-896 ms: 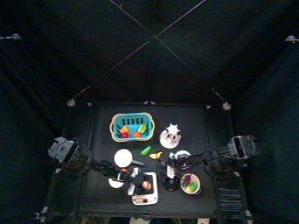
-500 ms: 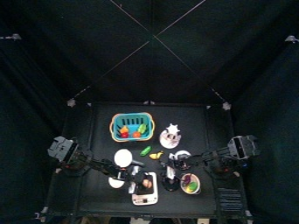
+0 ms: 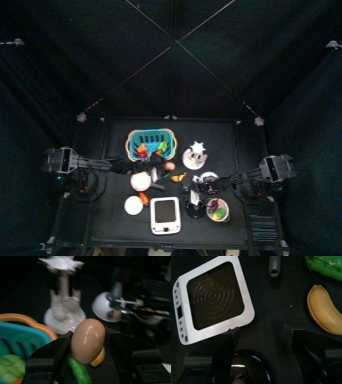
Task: Place egg into basket
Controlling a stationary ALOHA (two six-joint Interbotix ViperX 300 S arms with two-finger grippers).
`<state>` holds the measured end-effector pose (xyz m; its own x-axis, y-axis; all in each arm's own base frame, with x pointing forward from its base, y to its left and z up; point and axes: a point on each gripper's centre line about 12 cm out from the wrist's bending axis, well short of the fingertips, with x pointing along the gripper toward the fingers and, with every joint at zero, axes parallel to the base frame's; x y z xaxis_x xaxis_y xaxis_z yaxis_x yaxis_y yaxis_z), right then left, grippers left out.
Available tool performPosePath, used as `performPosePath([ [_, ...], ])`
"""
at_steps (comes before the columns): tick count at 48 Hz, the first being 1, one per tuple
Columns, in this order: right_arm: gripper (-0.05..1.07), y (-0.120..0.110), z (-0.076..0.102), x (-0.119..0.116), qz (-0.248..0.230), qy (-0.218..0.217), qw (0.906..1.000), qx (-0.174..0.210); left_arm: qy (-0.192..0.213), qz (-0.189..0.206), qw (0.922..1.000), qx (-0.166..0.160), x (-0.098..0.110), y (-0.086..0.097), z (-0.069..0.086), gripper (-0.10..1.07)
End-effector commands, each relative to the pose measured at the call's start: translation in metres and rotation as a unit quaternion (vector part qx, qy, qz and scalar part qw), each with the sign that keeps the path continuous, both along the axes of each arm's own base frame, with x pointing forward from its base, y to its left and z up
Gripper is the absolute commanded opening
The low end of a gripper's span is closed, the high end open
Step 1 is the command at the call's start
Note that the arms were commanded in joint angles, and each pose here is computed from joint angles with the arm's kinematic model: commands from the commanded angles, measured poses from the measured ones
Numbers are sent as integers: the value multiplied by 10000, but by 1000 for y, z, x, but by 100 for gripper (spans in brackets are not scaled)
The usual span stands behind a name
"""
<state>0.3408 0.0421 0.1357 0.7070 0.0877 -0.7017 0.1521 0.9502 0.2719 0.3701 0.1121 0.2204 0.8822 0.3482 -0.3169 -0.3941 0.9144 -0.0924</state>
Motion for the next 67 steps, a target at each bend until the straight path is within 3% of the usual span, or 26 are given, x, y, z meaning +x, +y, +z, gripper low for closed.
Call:
performPosePath([
  [1, 100, 0, 10, 5, 17, -161, 9999, 1, -25, 250, 9997, -8, 0, 22, 6, 68],
  [11, 100, 0, 6, 6, 44, -124, 9999, -21, 957, 212, 9938, -517, 10, 40, -31, 76],
  [16, 100, 1, 6, 7, 56, -140, 9999, -28, 1179, 59, 9919, -476, 17, 40, -35, 88],
  [23, 100, 0, 6, 6, 49, -125, 9999, -26, 1200, -27, 9921, -351, 16, 39, -30, 103],
  [31, 100, 1, 7, 7, 49, -140, 9999, -24, 1098, -45, 9936, -279, 12, 37, -20, 103],
  [36, 100, 1, 7, 7, 54, -141, 9999, -30, 1045, -143, 9944, -73, 9, 34, -10, 103],
  [40, 100, 1, 7, 8, 54, -156, 9999, -28, 996, -297, 9942, 276, 1, 29, 5, 103],
  [48, 100, 1, 8, 9, 59, -172, 9998, -32, 904, -957, 9876, 854, -15, -14, 25, 103],
  [54, 100, 0, 11, 11, 56, -218, 9997, -36, 794, -1448, 9810, 1021, -30, -52, 31, 103],
  [62, 100, -4, 15, 15, 58, -294, 9995, -97, 830, -2013, 9720, 879, -46, -96, 15, 103],
  [67, 100, -6, 17, 18, 65, -330, 9993, -146, 891, -1969, 9748, 557, -51, -101, 6, 103],
])
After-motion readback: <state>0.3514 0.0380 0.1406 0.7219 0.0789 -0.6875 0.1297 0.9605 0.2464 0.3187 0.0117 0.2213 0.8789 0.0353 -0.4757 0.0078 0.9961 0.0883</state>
